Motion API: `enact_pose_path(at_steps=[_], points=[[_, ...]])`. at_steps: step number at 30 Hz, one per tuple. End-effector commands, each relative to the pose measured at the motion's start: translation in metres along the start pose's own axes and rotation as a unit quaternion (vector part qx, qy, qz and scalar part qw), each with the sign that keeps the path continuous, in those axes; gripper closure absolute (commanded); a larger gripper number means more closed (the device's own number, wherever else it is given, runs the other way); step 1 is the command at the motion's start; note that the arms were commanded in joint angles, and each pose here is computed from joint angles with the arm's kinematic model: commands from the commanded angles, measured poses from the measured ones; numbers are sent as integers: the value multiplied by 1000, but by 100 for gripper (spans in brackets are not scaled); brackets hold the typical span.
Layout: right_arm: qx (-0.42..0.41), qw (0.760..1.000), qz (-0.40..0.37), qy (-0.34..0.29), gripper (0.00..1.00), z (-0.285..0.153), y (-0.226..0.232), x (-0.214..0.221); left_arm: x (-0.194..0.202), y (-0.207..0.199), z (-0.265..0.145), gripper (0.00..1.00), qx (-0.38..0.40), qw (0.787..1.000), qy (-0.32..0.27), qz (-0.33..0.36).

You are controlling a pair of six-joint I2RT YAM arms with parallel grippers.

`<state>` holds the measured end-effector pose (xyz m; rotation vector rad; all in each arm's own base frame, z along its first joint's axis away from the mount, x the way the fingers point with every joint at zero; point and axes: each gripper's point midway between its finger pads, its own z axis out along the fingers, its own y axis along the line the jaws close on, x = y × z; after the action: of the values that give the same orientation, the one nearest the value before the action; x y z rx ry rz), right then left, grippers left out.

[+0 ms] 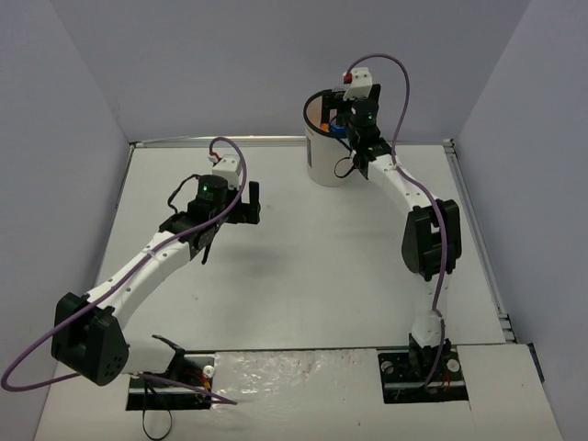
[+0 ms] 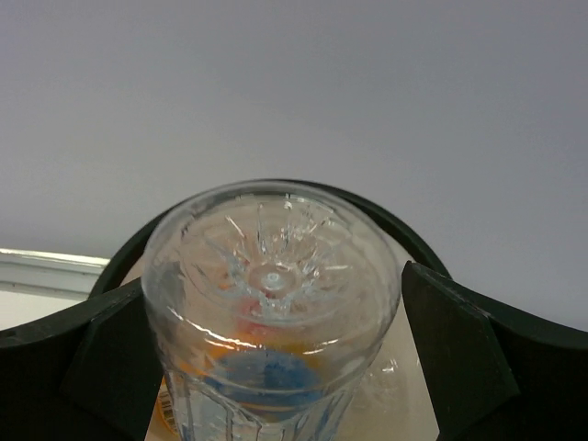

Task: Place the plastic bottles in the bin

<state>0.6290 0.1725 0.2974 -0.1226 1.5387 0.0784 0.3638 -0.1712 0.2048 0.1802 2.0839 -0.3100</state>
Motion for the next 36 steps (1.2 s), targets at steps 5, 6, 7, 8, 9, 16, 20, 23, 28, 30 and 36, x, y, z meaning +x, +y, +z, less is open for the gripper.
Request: enact_pose_path(at_steps=[5, 6, 7, 8, 9, 16, 20, 23, 28, 30, 36], points=[[36, 986, 26, -162, 0, -39, -29, -171, -43, -3, -12, 3, 2, 998, -53, -22], [42, 985, 27, -164, 0, -42, -33, -176, -44, -1, -13, 3, -1, 998, -52, -24], [52, 985, 31, -163, 0, -45, -38, -178, -44, 1, -14, 3, -7, 998, -50, -26], [64, 984, 36, -161, 0, -51, -45, -182, -44, 3, -14, 3, -13, 998, -49, -31], [77, 983, 41, -161, 0, -59, -55, -189, -44, 7, -15, 3, -21, 998, -49, -37], [246, 963, 100, -54, 0, -141, -129, -154, -34, 44, -16, 3, -71, 993, -37, -92], [320, 938, 136, -14, 0, -204, -158, -88, -26, 86, -27, 3, -142, 979, -23, -145], [338, 925, 171, 0, 0, -242, -165, -53, -17, 111, -38, 3, -200, 967, -9, -155], [299, 930, 201, 72, 0, -275, -145, 28, -8, 127, -48, 3, -236, 959, -3, -160], [309, 923, 209, 91, 0, -282, -145, 53, -7, 128, -52, 3, -237, 958, -7, -160], [320, 918, 209, 111, 0, -288, -145, 74, -5, 132, -60, 3, -249, 955, -14, -161]])
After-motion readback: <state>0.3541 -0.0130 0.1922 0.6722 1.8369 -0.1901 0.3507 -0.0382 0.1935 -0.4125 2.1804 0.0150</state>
